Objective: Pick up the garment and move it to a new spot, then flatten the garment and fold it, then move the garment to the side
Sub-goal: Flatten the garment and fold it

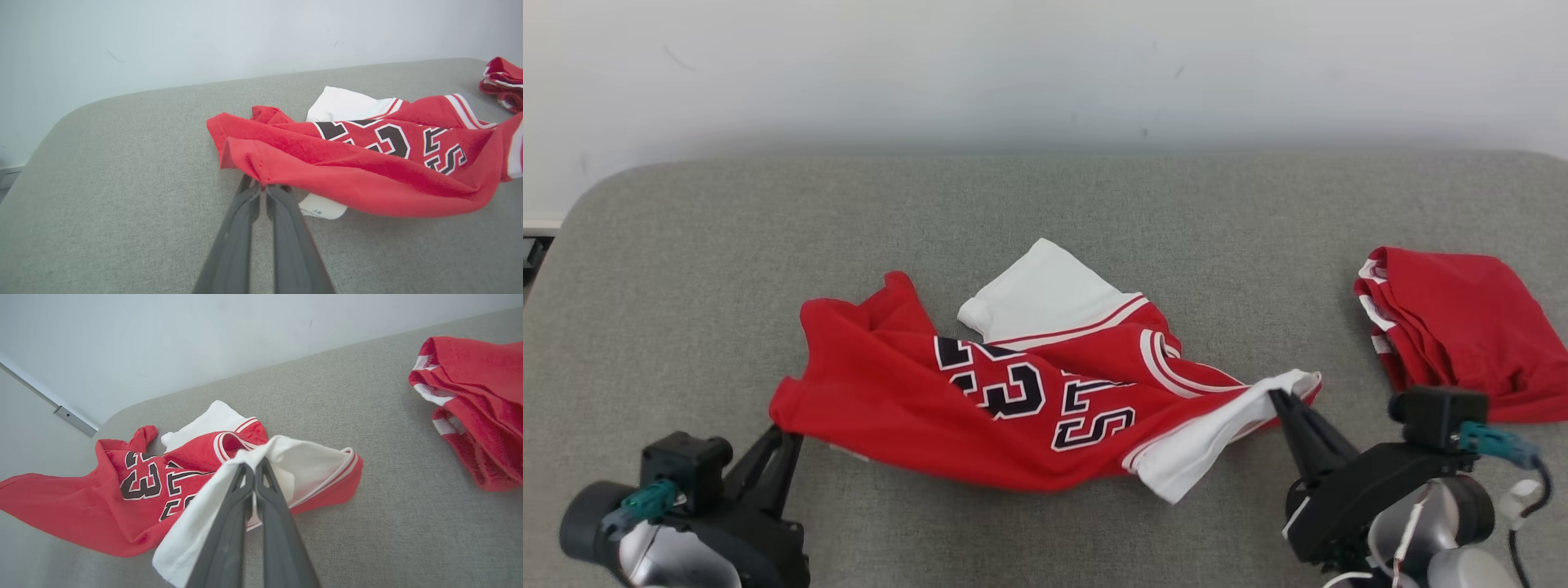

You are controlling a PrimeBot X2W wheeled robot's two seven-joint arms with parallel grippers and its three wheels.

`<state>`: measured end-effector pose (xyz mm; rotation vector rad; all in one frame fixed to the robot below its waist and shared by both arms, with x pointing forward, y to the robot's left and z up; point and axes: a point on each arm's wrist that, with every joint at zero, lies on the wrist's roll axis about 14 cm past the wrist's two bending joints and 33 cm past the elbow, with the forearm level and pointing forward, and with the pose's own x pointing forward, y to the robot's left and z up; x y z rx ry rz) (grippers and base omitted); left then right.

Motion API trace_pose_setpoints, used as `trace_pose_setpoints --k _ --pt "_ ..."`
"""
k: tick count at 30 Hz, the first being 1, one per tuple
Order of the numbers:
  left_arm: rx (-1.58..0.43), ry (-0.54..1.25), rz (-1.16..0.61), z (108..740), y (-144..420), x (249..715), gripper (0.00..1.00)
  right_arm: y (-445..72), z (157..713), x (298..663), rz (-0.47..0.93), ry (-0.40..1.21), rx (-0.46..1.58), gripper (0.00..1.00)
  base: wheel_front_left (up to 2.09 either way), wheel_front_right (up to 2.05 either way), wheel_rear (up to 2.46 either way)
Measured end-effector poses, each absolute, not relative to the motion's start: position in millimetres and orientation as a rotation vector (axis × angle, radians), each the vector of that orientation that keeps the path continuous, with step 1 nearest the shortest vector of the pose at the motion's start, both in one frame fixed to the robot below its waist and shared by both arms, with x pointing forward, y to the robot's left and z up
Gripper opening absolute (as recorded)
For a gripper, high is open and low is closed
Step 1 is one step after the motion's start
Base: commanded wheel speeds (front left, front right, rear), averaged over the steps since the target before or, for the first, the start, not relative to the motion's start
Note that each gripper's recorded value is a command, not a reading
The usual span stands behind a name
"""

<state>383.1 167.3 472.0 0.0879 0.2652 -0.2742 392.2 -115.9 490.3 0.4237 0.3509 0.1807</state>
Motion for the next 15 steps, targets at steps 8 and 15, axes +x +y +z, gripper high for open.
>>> trace_pose_setpoints --k 8,15 --pt "0.02 0.005 -0.212 544 164 384 0.0 -136 548 398 0.154 0.135 0.469 0.0 0.0 0.0 0.0" --pt "-0.066 -0.147 -0.253 590 143 370 0.0 -160 608 394 0.131 -0.089 0.524 0.0 0.0 0.0 0.0"
